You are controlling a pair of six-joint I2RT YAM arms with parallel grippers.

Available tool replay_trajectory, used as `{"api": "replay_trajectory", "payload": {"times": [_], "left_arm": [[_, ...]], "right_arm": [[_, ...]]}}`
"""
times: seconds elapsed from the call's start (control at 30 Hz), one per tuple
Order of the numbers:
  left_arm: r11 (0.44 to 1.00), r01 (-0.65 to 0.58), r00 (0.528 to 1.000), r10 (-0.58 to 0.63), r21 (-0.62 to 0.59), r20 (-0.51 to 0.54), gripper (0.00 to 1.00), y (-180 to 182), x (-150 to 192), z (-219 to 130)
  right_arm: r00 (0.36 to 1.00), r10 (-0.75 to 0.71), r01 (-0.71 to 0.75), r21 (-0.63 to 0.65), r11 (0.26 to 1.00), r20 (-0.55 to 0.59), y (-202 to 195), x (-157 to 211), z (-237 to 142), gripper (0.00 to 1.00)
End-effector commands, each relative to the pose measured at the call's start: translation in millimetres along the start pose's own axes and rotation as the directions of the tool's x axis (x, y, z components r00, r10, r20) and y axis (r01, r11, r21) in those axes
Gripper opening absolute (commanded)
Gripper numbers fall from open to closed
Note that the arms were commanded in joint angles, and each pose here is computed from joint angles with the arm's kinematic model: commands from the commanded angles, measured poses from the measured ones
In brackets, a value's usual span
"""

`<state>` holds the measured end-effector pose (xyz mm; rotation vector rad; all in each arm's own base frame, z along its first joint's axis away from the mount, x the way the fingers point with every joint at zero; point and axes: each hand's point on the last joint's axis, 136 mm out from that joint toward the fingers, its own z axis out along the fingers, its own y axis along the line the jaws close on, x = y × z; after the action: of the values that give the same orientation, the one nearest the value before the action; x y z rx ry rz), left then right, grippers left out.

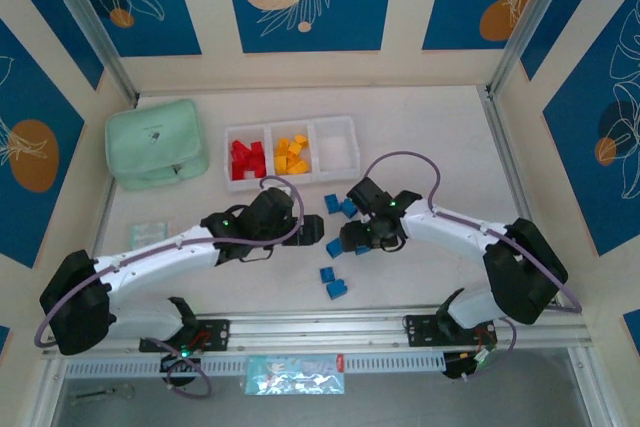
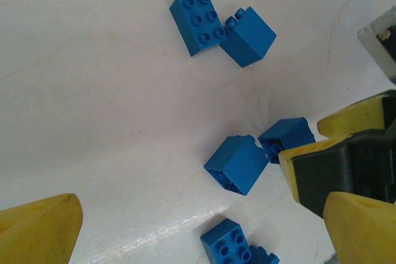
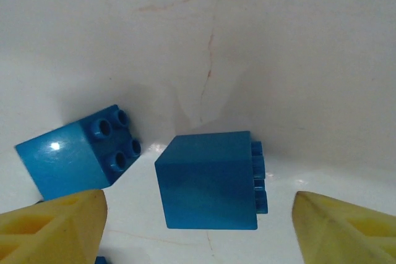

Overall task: Sort the legos into containers by color
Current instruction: Pick up the lego from the bottom-center of the table.

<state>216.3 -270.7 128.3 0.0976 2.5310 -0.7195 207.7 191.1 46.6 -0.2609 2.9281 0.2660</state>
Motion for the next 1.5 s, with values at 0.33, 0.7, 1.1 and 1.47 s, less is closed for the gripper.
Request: {"api": "replay_trajectory", "payload": {"times": [0.33,0.7,1.1,1.47], "left_arm": [[0.999,0.045,0.998,-0.044,-0.024,0.051,0.99,9,-1,-3],[0.998,0.054,0.997,-0.053,-0.022,0.054,0.99,9,-2,-3],[0.999,0.016,0.997,-0.013,-0.03,0.076,0.99,2,-14,-12],[0.997,-0.05,0.987,0.058,-0.059,0.147,0.99,-4,-46,-36]], "right_arm": [[1.0,-0.029,0.029,0.089,0.996,-0.008,-10,-7,15,0.68],[0.999,-0.05,0.049,0.102,0.994,0.007,-10,-14,17,0.55],[0.997,-0.067,0.062,0.088,0.994,0.048,-7,-20,0,0.42],[0.968,-0.076,0.065,0.056,0.996,0.239,4,-90,-50,0.42]]}}
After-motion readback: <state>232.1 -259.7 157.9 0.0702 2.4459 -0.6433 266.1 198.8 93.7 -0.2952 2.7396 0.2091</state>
